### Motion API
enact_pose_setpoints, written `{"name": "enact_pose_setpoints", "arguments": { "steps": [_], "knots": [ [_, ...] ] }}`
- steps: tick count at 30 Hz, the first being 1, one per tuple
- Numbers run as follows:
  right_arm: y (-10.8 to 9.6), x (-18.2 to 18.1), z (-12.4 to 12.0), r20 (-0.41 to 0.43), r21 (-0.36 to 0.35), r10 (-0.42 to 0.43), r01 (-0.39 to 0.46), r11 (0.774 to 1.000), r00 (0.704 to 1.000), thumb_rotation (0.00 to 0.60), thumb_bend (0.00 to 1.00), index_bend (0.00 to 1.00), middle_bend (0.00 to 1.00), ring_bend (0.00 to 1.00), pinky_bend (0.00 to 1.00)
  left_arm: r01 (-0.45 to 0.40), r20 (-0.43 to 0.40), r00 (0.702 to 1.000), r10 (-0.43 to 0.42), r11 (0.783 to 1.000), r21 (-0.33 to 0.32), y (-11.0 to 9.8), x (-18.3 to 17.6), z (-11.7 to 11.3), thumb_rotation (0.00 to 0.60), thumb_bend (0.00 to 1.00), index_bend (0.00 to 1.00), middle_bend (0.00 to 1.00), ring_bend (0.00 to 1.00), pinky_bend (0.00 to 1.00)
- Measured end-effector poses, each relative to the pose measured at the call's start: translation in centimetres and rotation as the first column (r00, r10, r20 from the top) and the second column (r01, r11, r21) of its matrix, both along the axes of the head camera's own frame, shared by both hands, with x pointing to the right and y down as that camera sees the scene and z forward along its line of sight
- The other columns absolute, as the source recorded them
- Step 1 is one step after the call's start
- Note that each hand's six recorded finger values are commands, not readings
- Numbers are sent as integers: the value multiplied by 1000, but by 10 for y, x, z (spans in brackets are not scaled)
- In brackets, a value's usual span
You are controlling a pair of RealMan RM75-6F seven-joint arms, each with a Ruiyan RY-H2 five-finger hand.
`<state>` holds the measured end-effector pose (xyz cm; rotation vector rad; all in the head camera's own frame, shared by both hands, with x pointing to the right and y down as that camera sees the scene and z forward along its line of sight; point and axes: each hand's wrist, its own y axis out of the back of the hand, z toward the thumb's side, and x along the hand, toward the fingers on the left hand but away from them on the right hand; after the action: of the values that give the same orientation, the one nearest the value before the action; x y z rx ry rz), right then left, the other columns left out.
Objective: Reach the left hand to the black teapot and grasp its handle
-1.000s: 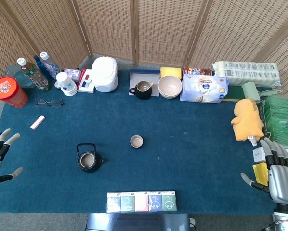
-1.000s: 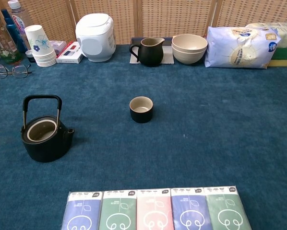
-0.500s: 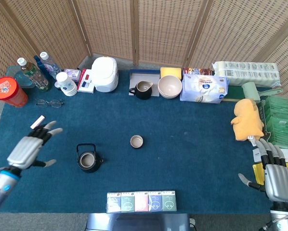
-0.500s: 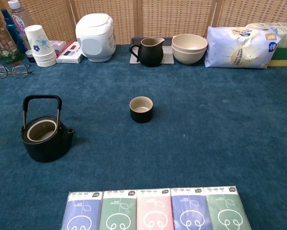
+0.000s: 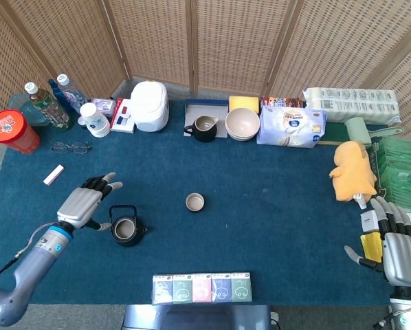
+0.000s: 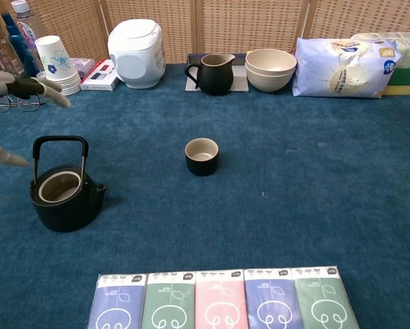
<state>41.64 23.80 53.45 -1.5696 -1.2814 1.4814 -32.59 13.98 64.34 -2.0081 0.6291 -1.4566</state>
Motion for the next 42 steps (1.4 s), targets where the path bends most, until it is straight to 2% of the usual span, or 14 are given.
{"name": "enact_pose_setpoints", "arguments": {
  "steps": [8, 11, 13, 18, 23, 30, 33, 37, 42],
  "knots": [
    [1, -7, -1, 21, 7, -30, 30, 1000, 999, 527, 0, 0, 0, 0, 0, -17, 9, 1000, 17, 999, -34, 1, 24, 16, 600, 44, 150, 1, 20, 75],
    [1, -6, -1, 22, 5, -24, 24, 1000, 999, 528, 0, 0, 0, 0, 0, -16, 25, 1000, 17, 999, -44, 0, 28, 20, 600, 59, 167, 66, 64, 113],
    [1, -4, -1, 21, 3, -17, 17, 1000, 1000, 529, 0, 0, 0, 0, 0, -16, 35, 999, 18, 999, -49, -1, 31, 23, 600, 80, 210, 147, 111, 172],
    [0, -2, 0, 19, -1, -12, 12, 1000, 1000, 529, 0, 0, 0, 0, 0, -8, 45, 999, 10, 999, -43, -6, 37, 24, 600, 138, 359, 310, 292, 406],
    [0, -2, 2, 20, -8, -8, 8, 1000, 1000, 529, 0, 0, 0, 0, 0, -15, 66, 998, 17, 999, -32, -7, 39, 25, 600, 199, 465, 400, 392, 476],
    [0, -1, 1, 22, -11, -7, 7, 1000, 1000, 530, 0, 0, 0, 0, 0, -30, 92, 995, 31, 999, -17, -6, 39, 26, 600, 343, 638, 631, 596, 645],
    [1, -2, 2, 22, -13, -9, 10, 1000, 1000, 528, 0, 0, 0, 0, 0, -43, 107, 993, 45, 999, -18, -4, 39, 26, 600, 441, 671, 670, 643, 753],
    [1, -2, 2, 21, -15, -9, 9, 1000, 1000, 528, 0, 0, 0, 0, 0, -57, 109, 992, 58, 998, -8, -4, 41, 27, 600, 522, 740, 749, 710, 856],
    [1, -2, 3, 18, -21, -8, 8, 1000, 1000, 528, 0, 0, 0, 0, 0, -72, 101, 992, 70, 997, 15, -5, 44, 26, 600, 545, 764, 801, 757, 909]
  ]
}}
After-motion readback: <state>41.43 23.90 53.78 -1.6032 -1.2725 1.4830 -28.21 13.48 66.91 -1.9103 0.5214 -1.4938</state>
